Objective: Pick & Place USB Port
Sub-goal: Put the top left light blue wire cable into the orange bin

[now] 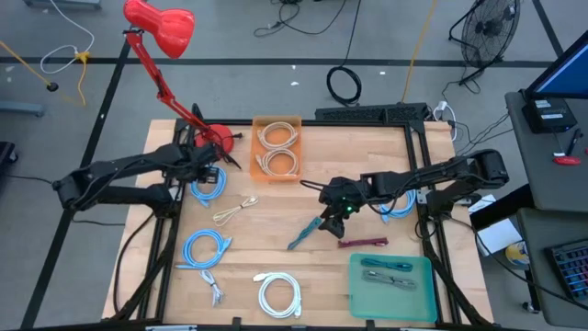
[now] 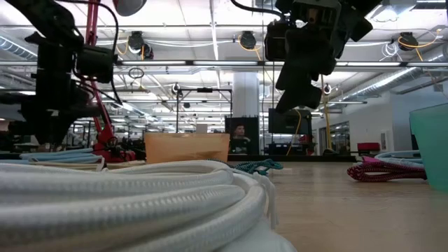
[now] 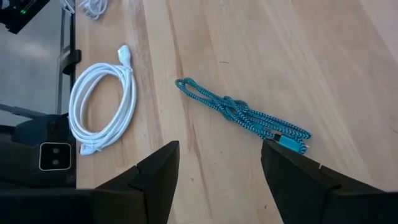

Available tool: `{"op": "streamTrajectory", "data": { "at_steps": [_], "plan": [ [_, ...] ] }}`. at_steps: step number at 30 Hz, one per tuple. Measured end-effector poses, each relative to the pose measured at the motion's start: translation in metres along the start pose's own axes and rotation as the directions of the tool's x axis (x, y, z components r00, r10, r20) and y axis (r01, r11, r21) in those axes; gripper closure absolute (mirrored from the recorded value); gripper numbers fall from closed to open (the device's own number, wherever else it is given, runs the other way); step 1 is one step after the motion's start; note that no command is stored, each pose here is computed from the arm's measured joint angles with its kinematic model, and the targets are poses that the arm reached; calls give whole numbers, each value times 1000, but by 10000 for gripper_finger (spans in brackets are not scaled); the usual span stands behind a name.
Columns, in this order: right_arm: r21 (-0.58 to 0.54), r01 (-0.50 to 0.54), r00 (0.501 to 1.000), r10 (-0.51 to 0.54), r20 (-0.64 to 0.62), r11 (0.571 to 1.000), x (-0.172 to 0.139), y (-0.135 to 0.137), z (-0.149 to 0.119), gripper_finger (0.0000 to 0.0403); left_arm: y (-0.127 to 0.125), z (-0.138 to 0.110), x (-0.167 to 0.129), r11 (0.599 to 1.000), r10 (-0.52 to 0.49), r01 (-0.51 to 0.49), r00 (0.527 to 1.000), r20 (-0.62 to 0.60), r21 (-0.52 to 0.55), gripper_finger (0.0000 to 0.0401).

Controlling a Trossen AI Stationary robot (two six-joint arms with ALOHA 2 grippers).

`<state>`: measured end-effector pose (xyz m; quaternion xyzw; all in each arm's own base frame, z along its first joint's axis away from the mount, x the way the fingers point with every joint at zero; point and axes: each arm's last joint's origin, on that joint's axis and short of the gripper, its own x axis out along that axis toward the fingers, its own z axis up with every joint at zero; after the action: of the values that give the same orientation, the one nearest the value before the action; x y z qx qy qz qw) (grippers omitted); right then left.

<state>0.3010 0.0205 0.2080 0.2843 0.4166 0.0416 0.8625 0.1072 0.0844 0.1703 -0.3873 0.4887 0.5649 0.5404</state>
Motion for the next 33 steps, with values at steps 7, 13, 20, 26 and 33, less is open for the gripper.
{"op": "streamTrajectory", "data": {
  "at_steps": [7,13,20,26,33],
  "plan": [
    [-5,-22,999,22,36,1000,0,2,4,183,-16,6,23,996,82,-80,995,-56,48,240],
    [9,-29,999,29,38,1000,0,3,4,183,-26,9,42,987,143,-135,984,-104,82,240],
    [8,-37,999,37,29,999,1,6,2,183,-27,9,40,986,142,-132,984,-103,97,240],
    [8,-34,999,33,32,999,1,5,2,183,-22,9,20,996,25,-20,998,-63,83,240],
    [4,-33,999,32,42,999,0,4,4,183,-11,9,9,998,12,-10,1000,-25,62,240]
  ]
}}
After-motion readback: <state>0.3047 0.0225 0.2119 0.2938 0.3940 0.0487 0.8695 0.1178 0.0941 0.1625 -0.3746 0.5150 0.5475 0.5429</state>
